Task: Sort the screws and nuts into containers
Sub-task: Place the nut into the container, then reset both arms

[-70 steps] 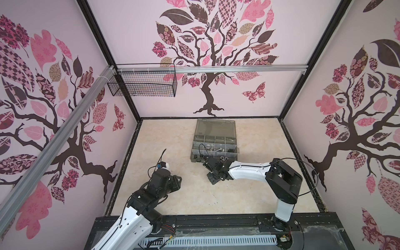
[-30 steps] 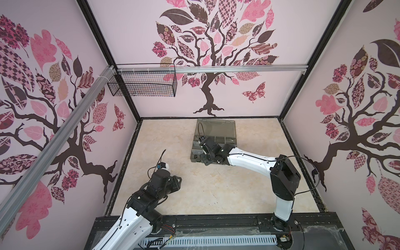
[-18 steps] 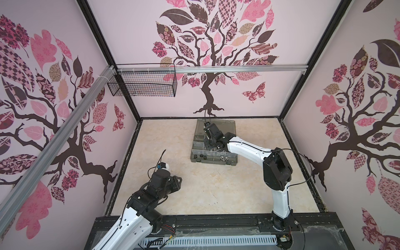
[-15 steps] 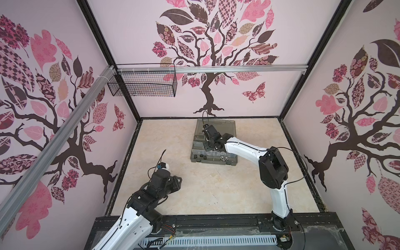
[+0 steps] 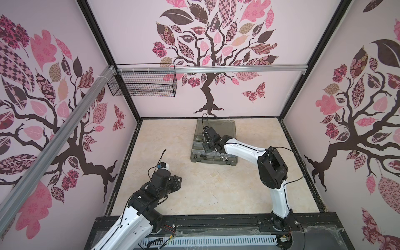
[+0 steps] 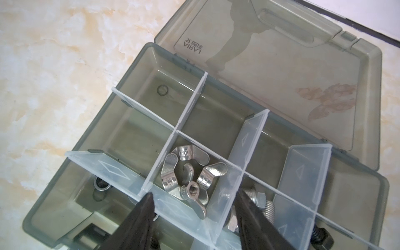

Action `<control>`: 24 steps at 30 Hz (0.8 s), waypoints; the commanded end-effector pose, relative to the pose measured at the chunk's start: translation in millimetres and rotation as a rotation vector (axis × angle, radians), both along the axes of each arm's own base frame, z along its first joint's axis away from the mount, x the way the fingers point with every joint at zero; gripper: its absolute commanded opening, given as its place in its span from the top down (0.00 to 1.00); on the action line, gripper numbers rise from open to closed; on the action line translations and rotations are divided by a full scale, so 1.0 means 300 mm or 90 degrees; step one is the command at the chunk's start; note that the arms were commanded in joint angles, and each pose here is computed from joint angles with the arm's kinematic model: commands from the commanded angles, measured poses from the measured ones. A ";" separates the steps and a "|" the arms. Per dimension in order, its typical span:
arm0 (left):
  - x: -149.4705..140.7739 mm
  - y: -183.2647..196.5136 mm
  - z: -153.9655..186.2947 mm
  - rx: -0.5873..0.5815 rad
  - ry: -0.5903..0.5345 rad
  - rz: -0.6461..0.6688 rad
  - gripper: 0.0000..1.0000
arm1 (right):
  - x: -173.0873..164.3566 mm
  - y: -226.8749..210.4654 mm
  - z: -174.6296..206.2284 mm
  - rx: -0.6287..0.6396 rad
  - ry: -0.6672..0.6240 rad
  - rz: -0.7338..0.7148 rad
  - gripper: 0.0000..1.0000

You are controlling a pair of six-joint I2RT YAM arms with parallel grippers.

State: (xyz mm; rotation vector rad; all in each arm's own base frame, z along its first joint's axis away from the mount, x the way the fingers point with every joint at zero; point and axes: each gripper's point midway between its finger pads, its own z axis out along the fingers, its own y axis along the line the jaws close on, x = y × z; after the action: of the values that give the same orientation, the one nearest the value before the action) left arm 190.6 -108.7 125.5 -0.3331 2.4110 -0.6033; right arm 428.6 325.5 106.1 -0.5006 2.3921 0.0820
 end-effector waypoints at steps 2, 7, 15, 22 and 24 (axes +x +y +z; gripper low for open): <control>0.041 0.022 0.061 0.017 -0.046 0.022 0.65 | -0.012 -0.027 0.177 0.035 -0.061 0.000 0.33; 0.094 0.076 0.175 0.059 -0.136 0.063 0.64 | -0.075 -0.065 0.268 0.075 -0.099 0.018 0.23; 0.172 0.324 0.443 0.237 -0.357 0.279 0.26 | -0.243 -0.402 0.579 0.149 -0.368 -0.092 0.01; 0.213 0.512 0.407 0.390 -0.409 0.461 0.02 | -0.422 -0.790 0.521 0.152 -0.557 -0.225 0.00; 0.249 0.572 0.326 0.389 -0.355 0.477 0.02 | -0.432 -0.878 0.446 0.117 -0.559 -0.261 0.00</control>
State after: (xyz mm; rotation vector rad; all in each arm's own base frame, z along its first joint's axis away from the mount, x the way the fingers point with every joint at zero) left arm 258.5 37.9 230.8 -0.5766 1.6763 0.2479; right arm 301.2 93.9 243.8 -0.0085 1.6283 0.0284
